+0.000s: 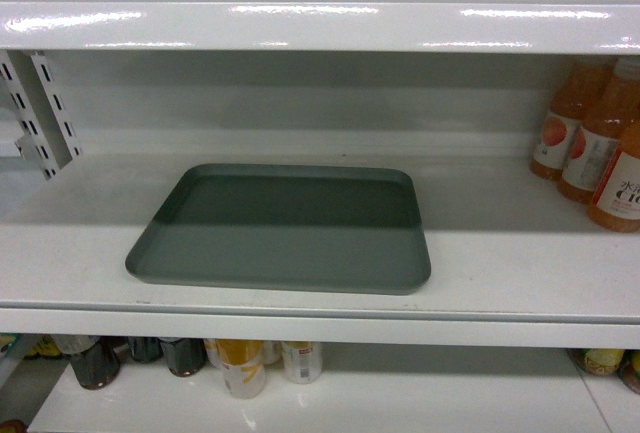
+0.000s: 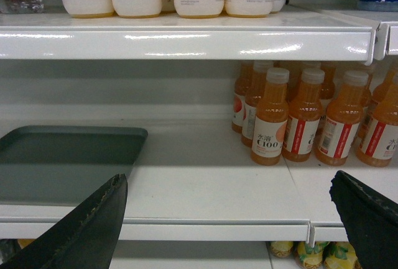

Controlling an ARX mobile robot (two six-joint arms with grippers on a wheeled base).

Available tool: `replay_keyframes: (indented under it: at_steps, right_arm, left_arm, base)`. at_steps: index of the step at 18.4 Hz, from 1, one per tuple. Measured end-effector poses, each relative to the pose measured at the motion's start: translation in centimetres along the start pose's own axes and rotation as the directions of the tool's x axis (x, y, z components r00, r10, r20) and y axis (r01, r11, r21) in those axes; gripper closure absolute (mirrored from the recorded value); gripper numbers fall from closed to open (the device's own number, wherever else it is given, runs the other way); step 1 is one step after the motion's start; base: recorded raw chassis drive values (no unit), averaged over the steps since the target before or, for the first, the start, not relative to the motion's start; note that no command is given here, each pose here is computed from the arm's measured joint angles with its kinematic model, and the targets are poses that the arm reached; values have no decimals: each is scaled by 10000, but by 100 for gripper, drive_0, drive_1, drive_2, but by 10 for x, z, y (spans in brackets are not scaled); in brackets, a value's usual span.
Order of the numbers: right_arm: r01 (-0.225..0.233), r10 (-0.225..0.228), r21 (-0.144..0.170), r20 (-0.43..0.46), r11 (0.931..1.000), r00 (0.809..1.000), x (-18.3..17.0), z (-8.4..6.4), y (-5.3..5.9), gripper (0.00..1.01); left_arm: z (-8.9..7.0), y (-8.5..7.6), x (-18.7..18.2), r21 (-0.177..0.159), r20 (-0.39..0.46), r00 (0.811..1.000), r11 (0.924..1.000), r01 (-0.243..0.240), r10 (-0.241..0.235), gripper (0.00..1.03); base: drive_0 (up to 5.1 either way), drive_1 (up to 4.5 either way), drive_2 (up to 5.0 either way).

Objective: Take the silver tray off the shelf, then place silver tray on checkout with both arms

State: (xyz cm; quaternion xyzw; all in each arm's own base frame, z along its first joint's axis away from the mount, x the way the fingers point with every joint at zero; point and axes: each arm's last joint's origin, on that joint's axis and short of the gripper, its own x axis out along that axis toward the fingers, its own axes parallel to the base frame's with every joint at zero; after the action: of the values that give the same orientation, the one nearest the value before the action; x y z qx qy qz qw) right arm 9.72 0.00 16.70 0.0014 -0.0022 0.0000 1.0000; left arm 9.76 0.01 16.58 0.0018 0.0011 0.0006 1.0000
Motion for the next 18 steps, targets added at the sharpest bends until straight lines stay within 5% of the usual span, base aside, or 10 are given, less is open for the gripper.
replay_keyframes:
  at_steps: [18]
  right_arm:
    - [0, 0, -4, 0, 10000, 10000, 0, 0, 0, 3]
  left_arm:
    - [0, 0, 0, 0, 0, 10000, 10000, 0, 0, 5]
  base:
    - [0, 0, 0]
